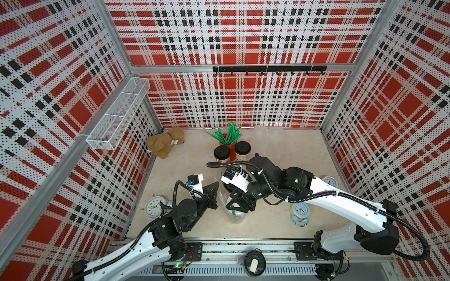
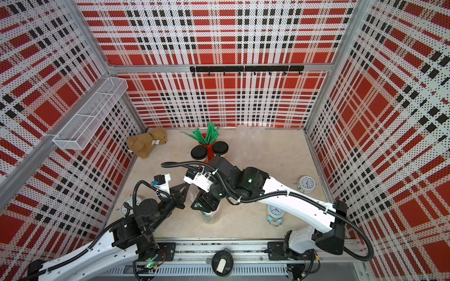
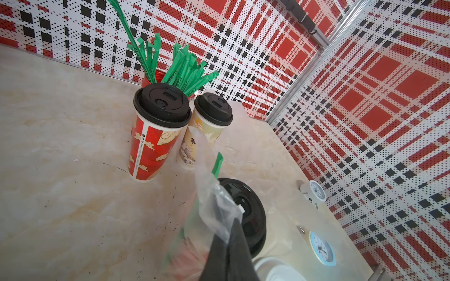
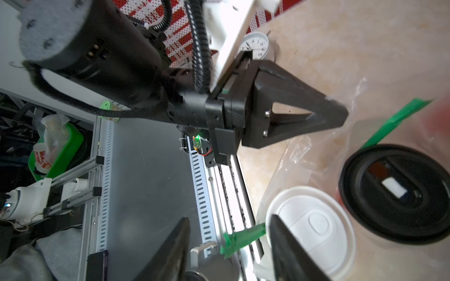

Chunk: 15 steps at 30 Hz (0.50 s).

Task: Pack milk tea into plastic carrier bags
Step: Place the straw in the plastic carrier bag.

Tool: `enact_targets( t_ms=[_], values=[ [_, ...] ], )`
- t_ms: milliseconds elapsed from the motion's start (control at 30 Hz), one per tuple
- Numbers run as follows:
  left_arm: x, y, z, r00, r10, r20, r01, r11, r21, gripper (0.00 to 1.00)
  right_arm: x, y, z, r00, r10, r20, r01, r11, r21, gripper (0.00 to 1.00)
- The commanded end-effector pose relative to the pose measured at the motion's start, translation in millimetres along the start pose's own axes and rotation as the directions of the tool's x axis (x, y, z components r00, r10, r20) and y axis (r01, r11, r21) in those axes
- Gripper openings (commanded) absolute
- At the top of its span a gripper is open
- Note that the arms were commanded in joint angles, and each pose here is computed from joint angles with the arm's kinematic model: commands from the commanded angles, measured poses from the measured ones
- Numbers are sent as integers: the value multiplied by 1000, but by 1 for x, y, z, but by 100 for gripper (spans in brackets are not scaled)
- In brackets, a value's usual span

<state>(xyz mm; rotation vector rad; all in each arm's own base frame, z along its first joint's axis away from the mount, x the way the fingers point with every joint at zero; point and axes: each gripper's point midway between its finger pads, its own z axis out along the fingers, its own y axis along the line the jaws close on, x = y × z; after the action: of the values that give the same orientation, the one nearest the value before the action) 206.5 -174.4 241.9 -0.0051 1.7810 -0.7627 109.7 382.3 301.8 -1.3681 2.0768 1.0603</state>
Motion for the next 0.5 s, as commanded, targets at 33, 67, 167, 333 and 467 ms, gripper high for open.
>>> enact_targets(
  t_ms=[33, 67, 167, 333, 467],
  values=[
    [-11, -5, -3, 999, -21, 25, 21, 1000, 6, 0, -15, 7, 1, 997, -31, 69, 34, 999, -31, 28],
    [-11, -5, -3, 999, -21, 24, 21, 1000, 7, 0, -12, 6, 4, 998, -19, 59, 21, 999, -35, 19],
    [-11, -4, -3, 999, -21, 26, 21, 1000, 5, 0, -2, 4, 12, 999, 22, 37, -20, 998, -51, 0],
    [-11, -4, -3, 999, -22, 27, 22, 1000, 4, 0, 17, 3, 23, 996, 86, 12, -85, 993, -85, 0],
    [-11, -5, -3, 999, -23, 26, 23, 1000, 6, 0, 36, -4, 35, 990, 138, -28, -140, 987, -80, 0]
  ],
)
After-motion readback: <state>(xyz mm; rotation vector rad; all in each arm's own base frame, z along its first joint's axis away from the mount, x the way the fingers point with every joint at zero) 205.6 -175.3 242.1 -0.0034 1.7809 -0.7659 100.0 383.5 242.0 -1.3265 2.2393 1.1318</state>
